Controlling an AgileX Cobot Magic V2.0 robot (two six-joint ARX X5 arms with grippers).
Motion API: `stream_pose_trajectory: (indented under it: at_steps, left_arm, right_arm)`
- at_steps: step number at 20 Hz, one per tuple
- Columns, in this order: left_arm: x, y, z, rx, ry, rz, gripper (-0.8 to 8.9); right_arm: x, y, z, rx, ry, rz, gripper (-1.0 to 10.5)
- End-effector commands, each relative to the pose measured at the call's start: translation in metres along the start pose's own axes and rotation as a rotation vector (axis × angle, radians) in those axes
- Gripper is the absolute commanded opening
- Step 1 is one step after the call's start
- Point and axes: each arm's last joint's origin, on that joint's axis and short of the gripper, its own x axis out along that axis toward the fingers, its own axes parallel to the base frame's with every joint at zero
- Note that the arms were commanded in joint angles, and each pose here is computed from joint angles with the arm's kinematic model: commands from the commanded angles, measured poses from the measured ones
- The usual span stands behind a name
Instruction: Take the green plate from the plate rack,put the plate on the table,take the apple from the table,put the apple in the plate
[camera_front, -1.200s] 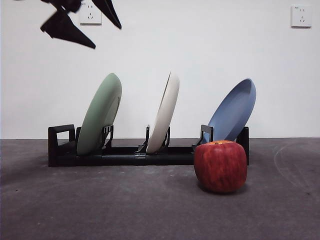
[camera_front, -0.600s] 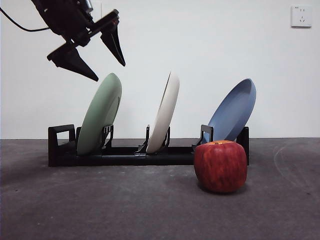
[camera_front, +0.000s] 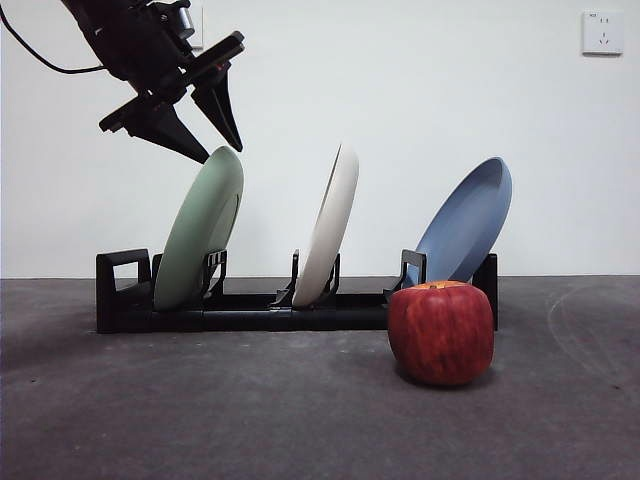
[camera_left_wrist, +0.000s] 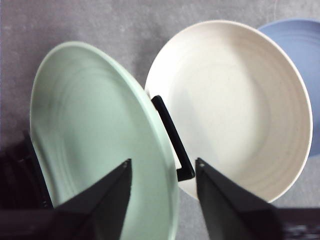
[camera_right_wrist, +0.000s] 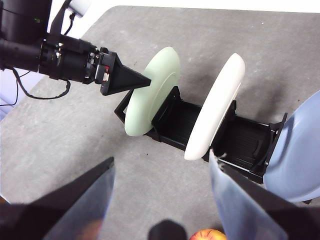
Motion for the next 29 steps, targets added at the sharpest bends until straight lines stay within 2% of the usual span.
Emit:
stream_pose_trajectory:
  at_steps: [1,2,8,14,22,26,29]
  left_arm:
    - [0.003,0.0,0.0,0.016,0.006,0.0,0.14]
    - [0.003,0.0,-0.001,0.016,0.009,0.001,-0.11]
    - [0.002,0.001,-0.002,0.014,0.02,0.003,-0.09]
    - [-0.005,-0.005,0.009,0.025,-0.025,-0.014,-0.09]
    - [-0.074,-0.053,0.054,0.106,-0.121,-0.063,-0.09]
    - [-0.116,-0.086,0.052,0.258,-0.05,-0.086,-0.09]
    - [-0.141,-0.11,0.037,0.366,0.047,-0.088,-0.09]
  right_arm:
    - [0.0,0.0,0.001,-0.009,-0.003,-0.003,3.2]
    - [0.0,0.0,0.001,-0.009,-0.003,-0.003,3.2]
    - [0.0,0.0,0.001,-0.009,-0.003,-0.003,3.2]
    - [0.0,0.0,0.001,-0.009,-0.003,-0.003,3.2]
    - [0.0,0.0,0.001,-0.012,-0.004,-0.007,3.2]
    - [0.0,-0.001,0.001,-0.012,-0.011,-0.051,3.2]
    - [0.0,-0.003,0.002,-0.013,-0.017,-0.092,3.2]
